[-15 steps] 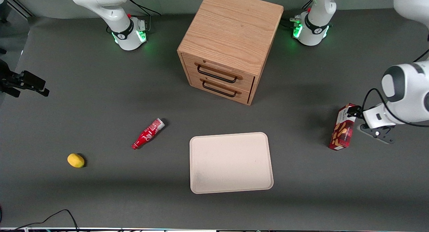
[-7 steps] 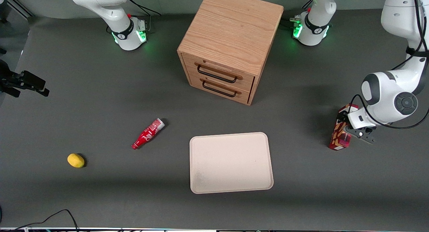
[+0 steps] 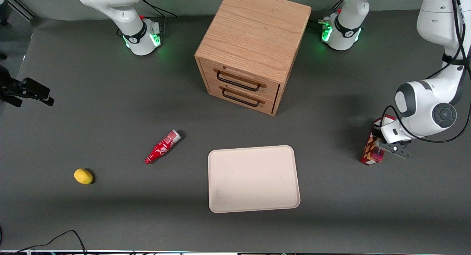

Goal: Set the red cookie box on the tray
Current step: 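Lower the open left gripper and grasp the cookie box by its end, then lift the cookie box and carry it toward the white tray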

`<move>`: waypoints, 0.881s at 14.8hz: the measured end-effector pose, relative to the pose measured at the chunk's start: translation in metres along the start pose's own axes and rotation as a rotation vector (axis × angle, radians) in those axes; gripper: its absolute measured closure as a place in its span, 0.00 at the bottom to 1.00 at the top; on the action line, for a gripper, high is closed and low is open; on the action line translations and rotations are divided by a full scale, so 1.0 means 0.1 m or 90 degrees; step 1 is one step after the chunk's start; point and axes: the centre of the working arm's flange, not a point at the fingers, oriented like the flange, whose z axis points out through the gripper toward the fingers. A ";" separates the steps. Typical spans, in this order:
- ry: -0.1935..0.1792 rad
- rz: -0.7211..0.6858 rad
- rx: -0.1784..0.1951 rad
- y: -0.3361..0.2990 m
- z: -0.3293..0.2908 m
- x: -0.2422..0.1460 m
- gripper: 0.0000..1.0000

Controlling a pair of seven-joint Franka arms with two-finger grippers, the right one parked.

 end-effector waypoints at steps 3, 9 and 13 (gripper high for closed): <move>-0.002 -0.001 -0.008 -0.19 -0.18 -0.06 0.76; -0.019 -0.031 -0.060 -0.35 -2.11 -0.01 0.76; -0.010 -0.122 -0.059 0.09 -3.19 0.24 0.76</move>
